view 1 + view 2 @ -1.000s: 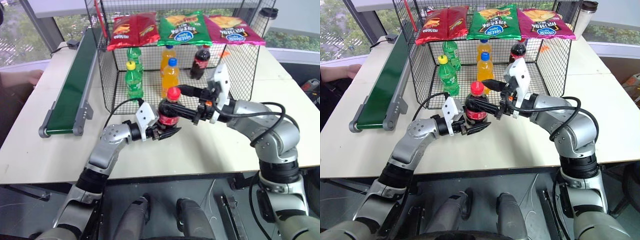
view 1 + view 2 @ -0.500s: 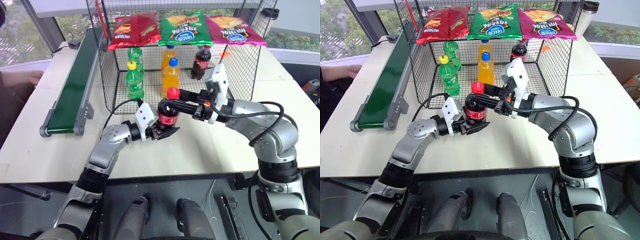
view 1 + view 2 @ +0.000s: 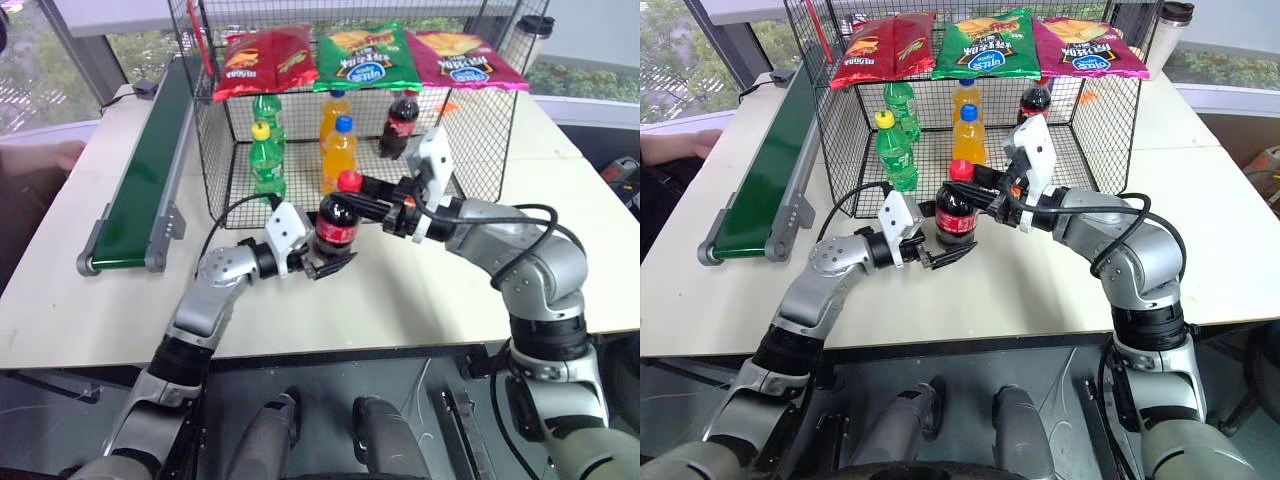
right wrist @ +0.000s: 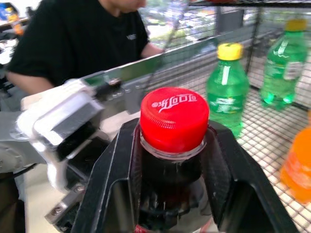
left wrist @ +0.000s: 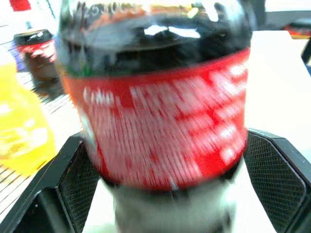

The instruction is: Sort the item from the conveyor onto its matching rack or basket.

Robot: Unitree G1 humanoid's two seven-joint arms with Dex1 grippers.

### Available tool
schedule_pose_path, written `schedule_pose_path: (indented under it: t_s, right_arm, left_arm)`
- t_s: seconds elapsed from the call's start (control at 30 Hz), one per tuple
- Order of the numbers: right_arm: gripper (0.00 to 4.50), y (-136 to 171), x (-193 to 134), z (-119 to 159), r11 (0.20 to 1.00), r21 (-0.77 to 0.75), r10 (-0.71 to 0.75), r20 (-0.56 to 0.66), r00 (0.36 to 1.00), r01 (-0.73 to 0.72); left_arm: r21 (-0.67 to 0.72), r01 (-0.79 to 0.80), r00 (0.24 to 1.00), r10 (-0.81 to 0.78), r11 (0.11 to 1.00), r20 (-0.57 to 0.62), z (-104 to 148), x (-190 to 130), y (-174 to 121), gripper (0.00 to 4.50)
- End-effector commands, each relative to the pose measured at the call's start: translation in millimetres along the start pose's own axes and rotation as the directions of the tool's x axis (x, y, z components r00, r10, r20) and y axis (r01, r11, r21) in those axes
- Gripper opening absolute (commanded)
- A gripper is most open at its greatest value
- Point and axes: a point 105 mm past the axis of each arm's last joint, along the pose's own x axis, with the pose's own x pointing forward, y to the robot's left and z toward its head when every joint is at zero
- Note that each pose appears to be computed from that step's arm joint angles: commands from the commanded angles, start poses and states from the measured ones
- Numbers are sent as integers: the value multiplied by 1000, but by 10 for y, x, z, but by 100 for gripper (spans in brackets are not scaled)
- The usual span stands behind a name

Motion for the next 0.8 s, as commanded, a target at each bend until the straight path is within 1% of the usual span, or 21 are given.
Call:
schedule_pose_path:
  t_s: [0.03,0.13,0.33,0.4,0.53,0.6,0.8]
  right_arm:
    - [114,-268,-82,421,983,-87,-150,147,978,164]
    - [114,-464,-94,467,961,-84,-246,171,954,263]
    - [114,-800,-126,548,904,-54,-403,221,888,424]
    - [114,-849,-129,555,895,-53,-422,227,878,444]
    - [114,-1068,-147,536,846,-58,-504,238,830,530]
    - [114,-1130,-139,511,832,-70,-521,238,819,550]
    - [114,-1268,-104,435,805,-88,-555,238,797,587]
  left_arm:
    - [29,25,998,-27,999,49,147,-55,-103,441]
    - [4,-16,998,16,1000,66,177,-126,-90,441]
    - [-39,-150,981,153,988,123,296,-190,64,441]
    - [-42,-163,978,167,986,127,314,-190,78,441]
    - [-63,-240,952,248,969,180,429,-160,184,441]
    - [-66,-278,940,286,958,189,439,-138,233,441]
    - [-76,-315,926,324,946,195,423,-64,265,441]
